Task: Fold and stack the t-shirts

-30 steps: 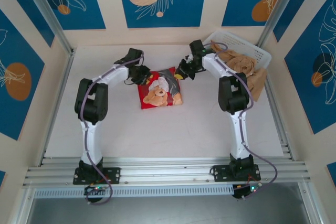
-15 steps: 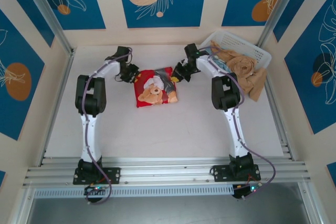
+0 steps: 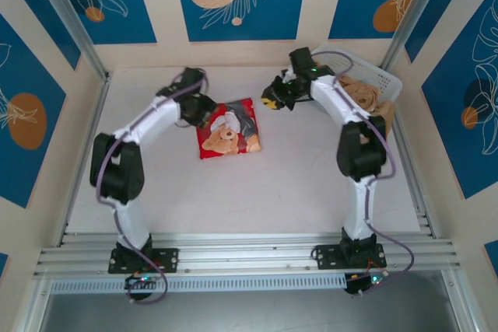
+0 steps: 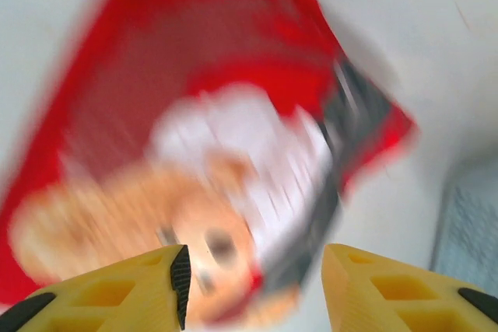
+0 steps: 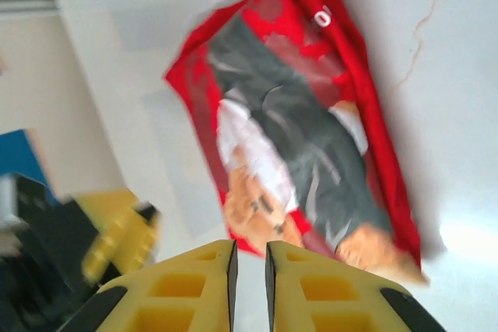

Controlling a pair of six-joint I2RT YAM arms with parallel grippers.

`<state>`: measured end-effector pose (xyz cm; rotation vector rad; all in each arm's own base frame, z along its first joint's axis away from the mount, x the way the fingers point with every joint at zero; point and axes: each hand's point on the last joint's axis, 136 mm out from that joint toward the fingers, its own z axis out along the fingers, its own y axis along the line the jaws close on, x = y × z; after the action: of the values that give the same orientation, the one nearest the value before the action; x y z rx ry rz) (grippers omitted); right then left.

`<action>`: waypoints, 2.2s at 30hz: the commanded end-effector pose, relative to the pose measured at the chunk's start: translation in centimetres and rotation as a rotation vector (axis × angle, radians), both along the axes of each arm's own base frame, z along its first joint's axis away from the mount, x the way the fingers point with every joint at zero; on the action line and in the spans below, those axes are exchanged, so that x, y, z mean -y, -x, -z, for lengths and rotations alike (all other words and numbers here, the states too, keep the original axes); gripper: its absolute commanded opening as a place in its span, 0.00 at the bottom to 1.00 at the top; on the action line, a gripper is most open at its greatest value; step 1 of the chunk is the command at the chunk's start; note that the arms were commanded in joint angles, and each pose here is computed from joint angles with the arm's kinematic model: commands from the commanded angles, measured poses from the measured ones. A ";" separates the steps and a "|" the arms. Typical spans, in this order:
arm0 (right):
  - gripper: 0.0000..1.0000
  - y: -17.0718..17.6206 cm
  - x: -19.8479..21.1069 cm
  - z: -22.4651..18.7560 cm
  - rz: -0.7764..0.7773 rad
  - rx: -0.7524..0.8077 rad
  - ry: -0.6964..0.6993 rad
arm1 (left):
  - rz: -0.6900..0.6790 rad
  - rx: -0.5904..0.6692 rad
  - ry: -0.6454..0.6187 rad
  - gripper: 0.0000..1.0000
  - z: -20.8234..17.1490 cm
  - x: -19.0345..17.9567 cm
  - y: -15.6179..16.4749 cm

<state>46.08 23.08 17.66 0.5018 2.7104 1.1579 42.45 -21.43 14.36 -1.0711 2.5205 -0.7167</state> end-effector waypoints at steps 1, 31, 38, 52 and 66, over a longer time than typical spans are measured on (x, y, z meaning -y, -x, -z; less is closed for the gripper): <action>0.21 2.3 2.2 -2.0 0.070 0.006 -0.056 | -0.160 -0.031 0.116 0.50 2.4 5.1 3.8; 0.42 16.3 6.4 -8.7 0.070 0.058 -0.220 | -0.869 0.040 0.172 0.21 12.8 0.0 1.1; 0.42 16.2 6.7 -8.9 0.080 0.065 -0.214 | -0.890 0.037 0.068 0.19 13.2 -10.0 -1.8; 0.42 15.9 6.5 -8.4 0.089 0.068 -0.218 | -0.618 -0.075 0.002 0.20 14.8 -23.6 -7.3; 0.43 15.0 4.5 -10.4 0.014 0.205 -0.232 | -0.411 0.096 0.049 0.54 5.9 -23.4 -11.8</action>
<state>30.79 18.19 26.83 0.4777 2.4629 1.4361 54.80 2.57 4.88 -1.5716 2.0662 -0.6835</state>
